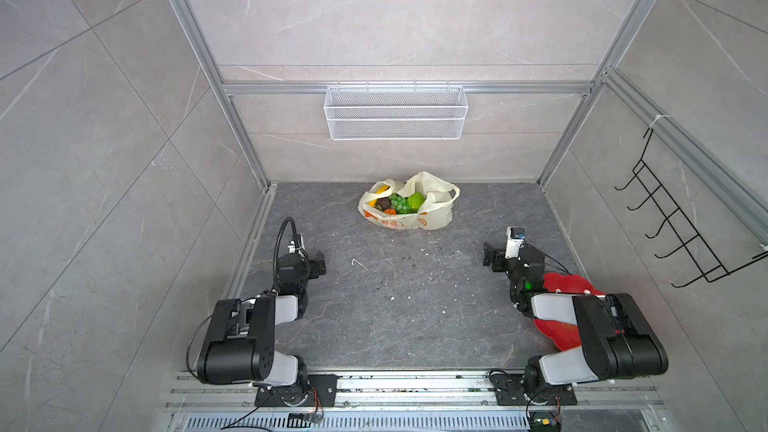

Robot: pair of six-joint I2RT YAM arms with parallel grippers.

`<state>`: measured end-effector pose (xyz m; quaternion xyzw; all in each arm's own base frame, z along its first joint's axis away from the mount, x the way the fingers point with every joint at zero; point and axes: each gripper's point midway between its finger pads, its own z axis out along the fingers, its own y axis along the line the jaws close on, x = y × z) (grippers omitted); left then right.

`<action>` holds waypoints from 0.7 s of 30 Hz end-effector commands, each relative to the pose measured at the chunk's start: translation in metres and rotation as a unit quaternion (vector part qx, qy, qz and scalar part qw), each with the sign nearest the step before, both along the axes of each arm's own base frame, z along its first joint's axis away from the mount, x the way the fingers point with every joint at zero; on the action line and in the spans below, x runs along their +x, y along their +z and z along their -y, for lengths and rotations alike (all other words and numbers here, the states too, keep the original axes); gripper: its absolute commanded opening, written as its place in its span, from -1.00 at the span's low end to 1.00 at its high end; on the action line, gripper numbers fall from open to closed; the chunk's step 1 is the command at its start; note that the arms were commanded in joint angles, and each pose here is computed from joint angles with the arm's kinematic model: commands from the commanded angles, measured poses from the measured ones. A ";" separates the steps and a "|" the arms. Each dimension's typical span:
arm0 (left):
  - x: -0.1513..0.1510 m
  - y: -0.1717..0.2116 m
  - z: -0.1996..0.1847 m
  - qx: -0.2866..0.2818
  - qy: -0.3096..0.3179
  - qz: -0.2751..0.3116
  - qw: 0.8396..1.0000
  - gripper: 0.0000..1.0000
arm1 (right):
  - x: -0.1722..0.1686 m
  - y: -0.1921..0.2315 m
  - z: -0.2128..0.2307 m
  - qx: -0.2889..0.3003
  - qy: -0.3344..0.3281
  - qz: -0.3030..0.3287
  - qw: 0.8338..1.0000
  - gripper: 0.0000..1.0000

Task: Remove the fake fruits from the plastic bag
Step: 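Reach both grippers forward to the handles of the yellow bag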

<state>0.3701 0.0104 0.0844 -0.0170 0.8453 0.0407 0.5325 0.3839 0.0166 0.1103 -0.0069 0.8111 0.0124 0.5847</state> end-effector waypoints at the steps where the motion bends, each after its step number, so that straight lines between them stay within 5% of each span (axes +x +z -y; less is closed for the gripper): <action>1: 0.005 0.047 0.014 0.058 -0.010 0.045 0.997 1.00 | -0.012 0.023 -0.010 -0.016 0.024 0.030 0.999 1.00; 3: 0.000 0.067 0.021 0.063 -0.004 0.068 0.996 1.00 | -0.020 0.043 -0.016 -0.023 0.028 0.052 0.998 1.00; 8: -0.013 0.115 0.015 -0.087 0.073 0.084 0.990 1.00 | -0.035 0.115 -0.027 0.062 0.038 0.100 0.992 1.00; 14: -0.035 0.146 0.013 -0.259 0.149 0.066 0.952 1.00 | -0.050 0.167 0.008 0.198 -0.106 0.029 0.974 1.00; 21: -0.011 0.212 0.100 -0.278 -0.090 0.037 0.956 1.00 | -0.054 0.190 -0.002 0.245 -0.088 0.005 0.965 1.00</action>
